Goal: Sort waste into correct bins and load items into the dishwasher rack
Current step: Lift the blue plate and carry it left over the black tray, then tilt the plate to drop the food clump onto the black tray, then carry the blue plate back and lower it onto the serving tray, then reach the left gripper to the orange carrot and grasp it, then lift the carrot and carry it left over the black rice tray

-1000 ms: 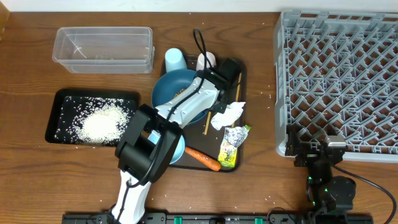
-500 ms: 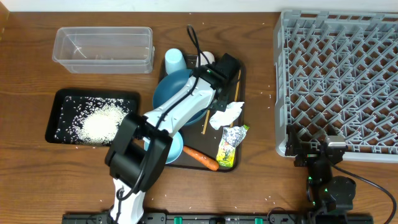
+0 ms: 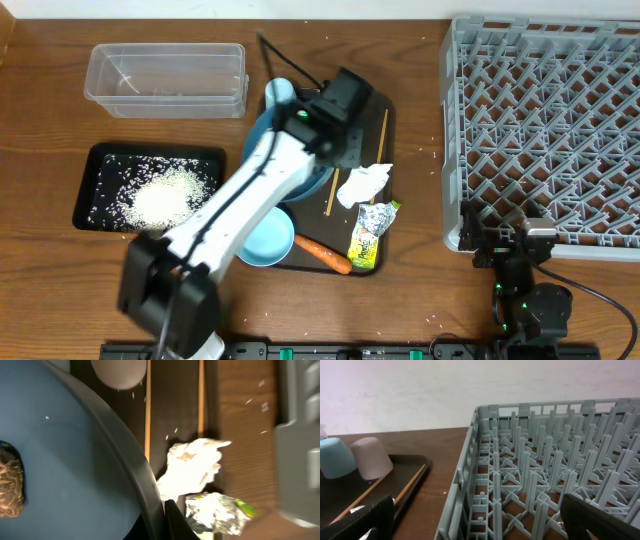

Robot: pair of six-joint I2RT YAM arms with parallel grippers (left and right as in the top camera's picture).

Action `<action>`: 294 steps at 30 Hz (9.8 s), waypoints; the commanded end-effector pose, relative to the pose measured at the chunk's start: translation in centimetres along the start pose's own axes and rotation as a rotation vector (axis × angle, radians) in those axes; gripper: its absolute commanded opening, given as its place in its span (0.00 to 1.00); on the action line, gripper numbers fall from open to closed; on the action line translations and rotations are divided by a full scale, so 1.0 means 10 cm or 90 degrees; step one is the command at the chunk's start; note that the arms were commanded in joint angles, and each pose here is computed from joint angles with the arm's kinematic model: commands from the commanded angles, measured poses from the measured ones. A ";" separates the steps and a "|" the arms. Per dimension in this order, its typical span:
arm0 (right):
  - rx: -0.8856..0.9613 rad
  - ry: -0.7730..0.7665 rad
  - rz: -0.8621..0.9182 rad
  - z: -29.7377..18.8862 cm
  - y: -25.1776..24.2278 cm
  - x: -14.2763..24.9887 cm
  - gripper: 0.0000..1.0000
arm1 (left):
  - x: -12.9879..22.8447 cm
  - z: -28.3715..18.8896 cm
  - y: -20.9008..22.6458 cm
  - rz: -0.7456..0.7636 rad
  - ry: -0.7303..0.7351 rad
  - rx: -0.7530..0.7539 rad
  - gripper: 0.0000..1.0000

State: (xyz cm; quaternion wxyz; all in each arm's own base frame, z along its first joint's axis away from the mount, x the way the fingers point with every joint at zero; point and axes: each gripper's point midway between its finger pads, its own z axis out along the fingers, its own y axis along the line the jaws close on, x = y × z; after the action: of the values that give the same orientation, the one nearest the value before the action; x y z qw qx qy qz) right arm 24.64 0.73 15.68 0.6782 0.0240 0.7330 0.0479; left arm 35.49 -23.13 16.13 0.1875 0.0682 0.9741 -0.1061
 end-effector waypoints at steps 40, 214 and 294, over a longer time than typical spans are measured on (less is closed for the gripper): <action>0.010 0.001 -0.005 0.00 -0.04 0.01 0.99 | -0.36 -1.56 3.05 -0.464 -0.277 0.525 0.06; 0.011 0.002 -0.005 0.00 -0.04 0.01 0.99 | 1.91 0.77 0.20 -0.612 0.146 -0.106 0.42; 0.010 0.002 -0.005 0.00 -0.04 0.01 0.99 | 1.70 0.50 -0.14 -0.575 0.156 0.030 0.18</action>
State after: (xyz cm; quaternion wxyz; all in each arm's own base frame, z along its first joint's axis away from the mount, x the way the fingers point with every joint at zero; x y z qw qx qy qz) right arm 24.64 0.73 15.68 0.6782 0.0240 0.7330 0.0479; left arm 21.06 -23.83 3.84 -0.0079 -0.3576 0.9184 -0.1693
